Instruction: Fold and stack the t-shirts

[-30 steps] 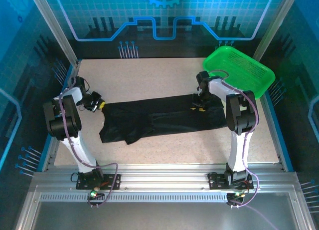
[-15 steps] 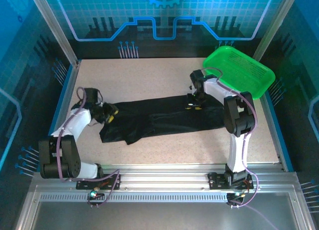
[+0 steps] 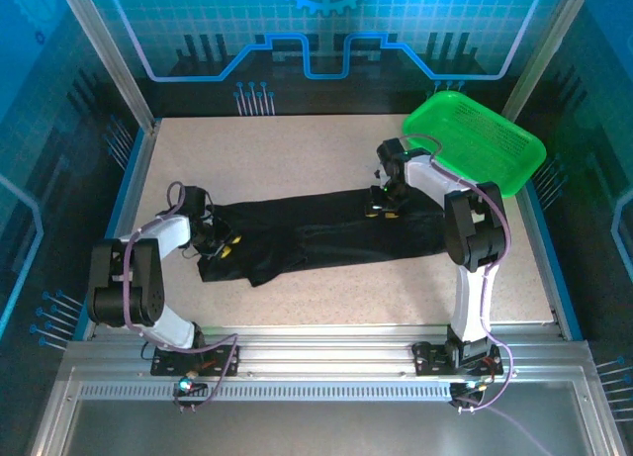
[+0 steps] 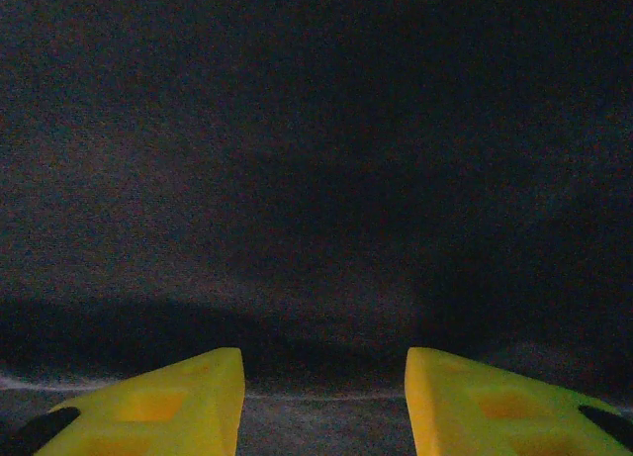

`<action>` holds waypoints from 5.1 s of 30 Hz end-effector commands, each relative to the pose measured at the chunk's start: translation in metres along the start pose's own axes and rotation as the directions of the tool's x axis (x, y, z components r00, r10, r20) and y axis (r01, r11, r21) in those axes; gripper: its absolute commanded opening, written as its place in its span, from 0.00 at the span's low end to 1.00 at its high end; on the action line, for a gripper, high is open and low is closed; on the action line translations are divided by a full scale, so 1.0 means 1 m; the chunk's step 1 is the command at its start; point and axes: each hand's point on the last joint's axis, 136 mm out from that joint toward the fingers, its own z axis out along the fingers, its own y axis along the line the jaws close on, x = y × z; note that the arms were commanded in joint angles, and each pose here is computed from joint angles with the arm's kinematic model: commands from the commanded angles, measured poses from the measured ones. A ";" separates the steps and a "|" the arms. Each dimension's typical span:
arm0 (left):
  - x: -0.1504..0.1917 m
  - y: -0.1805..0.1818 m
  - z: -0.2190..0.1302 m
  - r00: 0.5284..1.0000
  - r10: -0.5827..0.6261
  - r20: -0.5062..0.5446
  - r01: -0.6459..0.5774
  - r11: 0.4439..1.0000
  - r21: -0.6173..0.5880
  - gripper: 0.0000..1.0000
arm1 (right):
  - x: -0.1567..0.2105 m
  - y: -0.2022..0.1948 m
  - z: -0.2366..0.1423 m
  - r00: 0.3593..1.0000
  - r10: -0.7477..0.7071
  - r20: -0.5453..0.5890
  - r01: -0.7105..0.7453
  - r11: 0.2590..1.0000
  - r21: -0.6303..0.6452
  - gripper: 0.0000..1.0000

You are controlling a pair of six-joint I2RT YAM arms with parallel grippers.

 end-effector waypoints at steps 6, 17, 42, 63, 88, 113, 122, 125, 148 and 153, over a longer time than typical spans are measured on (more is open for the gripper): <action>-0.009 -0.022 -0.019 0.999 0.017 0.045 -0.020 0.998 0.058 0.25 | 0.005 -0.001 -0.003 1.000 0.005 -0.006 -0.005 1.000 -0.012 0.48; -0.004 -0.022 -0.013 1.000 0.024 0.010 -0.025 0.999 0.046 0.21 | 0.004 -0.001 -0.002 1.000 0.012 -0.006 -0.012 1.000 -0.017 0.47; -0.035 -0.045 -0.059 0.999 0.039 0.033 -0.035 0.993 -0.111 0.00 | 0.013 -0.028 0.015 0.992 0.081 -0.094 -0.074 0.994 0.078 0.44; -0.085 -0.024 -0.038 0.988 0.093 0.121 -0.047 0.939 -0.342 0.38 | -0.017 -0.036 -0.046 0.995 0.024 0.097 -0.033 0.995 0.091 0.44; -0.042 -0.083 0.065 0.982 -0.187 0.017 0.184 0.938 -0.293 0.26 | 0.026 -0.103 0.001 0.976 0.076 -0.202 0.001 0.935 0.355 0.36; -0.084 -0.424 0.119 0.997 -0.014 0.082 -0.039 0.798 0.602 0.40 | 0.121 0.078 -0.002 0.950 0.255 -0.181 -0.247 0.967 0.062 0.38; -0.041 -0.378 -0.024 0.988 0.017 0.151 -0.098 0.829 0.550 0.43 | 0.117 0.033 -0.060 0.988 0.155 -0.002 -0.155 0.988 0.025 0.52; 0.006 -0.312 -0.016 0.999 0.041 0.031 -0.051 0.887 0.459 0.41 | 0.136 0.010 -0.055 0.992 0.122 -0.044 -0.121 0.992 0.030 0.52; 0.241 -0.046 0.007 0.773 0.202 -0.602 -0.238 0.971 0.020 0.44 | 0.208 0.004 0.020 0.969 0.039 -0.246 -0.029 0.999 0.045 0.21; 0.256 -0.044 0.021 0.749 0.200 -0.632 -0.274 0.961 -0.020 0.44 | 0.213 0.012 0.014 0.968 0.039 -0.247 -0.033 0.999 0.025 0.10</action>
